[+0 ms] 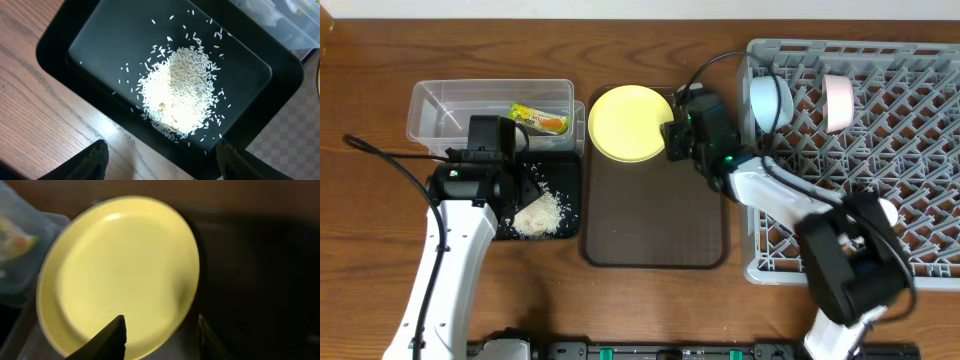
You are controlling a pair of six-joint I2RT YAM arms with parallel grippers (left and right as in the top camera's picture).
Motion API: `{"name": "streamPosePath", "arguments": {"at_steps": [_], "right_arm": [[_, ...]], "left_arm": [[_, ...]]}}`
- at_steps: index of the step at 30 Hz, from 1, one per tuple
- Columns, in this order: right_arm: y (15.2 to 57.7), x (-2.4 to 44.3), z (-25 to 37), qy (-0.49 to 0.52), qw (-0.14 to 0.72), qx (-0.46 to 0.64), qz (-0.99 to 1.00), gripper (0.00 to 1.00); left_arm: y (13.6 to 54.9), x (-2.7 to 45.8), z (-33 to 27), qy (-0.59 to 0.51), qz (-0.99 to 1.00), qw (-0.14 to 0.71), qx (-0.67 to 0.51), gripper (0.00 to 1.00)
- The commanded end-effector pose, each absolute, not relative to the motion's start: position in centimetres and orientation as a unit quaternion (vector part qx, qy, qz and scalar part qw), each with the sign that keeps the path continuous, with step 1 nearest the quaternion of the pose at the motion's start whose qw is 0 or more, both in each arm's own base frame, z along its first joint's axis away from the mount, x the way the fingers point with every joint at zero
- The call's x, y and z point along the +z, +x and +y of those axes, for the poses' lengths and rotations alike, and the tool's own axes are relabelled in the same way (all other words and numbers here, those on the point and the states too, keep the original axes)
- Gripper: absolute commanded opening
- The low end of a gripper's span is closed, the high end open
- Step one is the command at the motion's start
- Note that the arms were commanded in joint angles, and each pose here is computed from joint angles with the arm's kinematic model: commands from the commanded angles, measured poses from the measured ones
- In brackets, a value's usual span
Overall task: Sort waste into correct bins and load items into the dishwasher rack
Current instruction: 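Reach right gripper to yellow plate and grasp its rim, then lift yellow plate and stand it upright in dish rack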
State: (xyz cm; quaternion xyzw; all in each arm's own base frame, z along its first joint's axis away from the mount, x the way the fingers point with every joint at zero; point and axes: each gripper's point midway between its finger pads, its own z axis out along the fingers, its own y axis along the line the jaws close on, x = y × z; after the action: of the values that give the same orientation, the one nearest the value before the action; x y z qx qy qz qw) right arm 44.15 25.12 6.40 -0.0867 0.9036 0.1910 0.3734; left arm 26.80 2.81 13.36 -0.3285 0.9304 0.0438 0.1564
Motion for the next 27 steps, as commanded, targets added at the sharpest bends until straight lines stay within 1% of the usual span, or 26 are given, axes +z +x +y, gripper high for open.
{"name": "streamPosePath", "arguments": {"at_steps": [1, 7, 14, 16, 20, 23, 27], "right_arm": [[44.2, 3.6, 25.3, -0.03, 0.349, 0.203, 0.915, 0.41], [43.8, 0.2, 25.0, 0.004, 0.316, 0.202, 0.927, 0.36], [43.0, -0.5, 23.9, 0.011, 0.297, 0.176, 0.938, 0.15], [43.0, 0.4, 23.3, 0.016, 0.295, 0.172, 0.94, 0.08], [43.2, 3.3, 20.9, 0.022, 0.311, 0.143, 0.939, 0.01], [43.3, 6.8, 19.0, -0.004, 0.334, 0.122, 0.934, 0.01], [42.2, 12.3, 16.8, -0.041, 0.366, 0.1, 0.924, 0.01]], "left_arm": [[26.7, 13.3, 3.1, -0.328, 0.93, 0.155, 0.049, 0.72], [26.7, 13.3, 3.1, -0.328, 0.93, 0.155, 0.049, 0.72], [26.6, 13.3, 3.1, -0.328, 0.931, 0.155, 0.049, 0.72], [26.6, 13.3, 3.1, -0.328, 0.931, 0.155, 0.049, 0.72], [26.7, 13.3, 3.1, -0.328, 0.931, 0.155, 0.049, 0.72], [26.7, 13.3, 3.1, -0.328, 0.931, 0.155, 0.049, 0.72], [26.7, 13.3, 3.1, -0.328, 0.931, 0.155, 0.049, 0.72]]}}
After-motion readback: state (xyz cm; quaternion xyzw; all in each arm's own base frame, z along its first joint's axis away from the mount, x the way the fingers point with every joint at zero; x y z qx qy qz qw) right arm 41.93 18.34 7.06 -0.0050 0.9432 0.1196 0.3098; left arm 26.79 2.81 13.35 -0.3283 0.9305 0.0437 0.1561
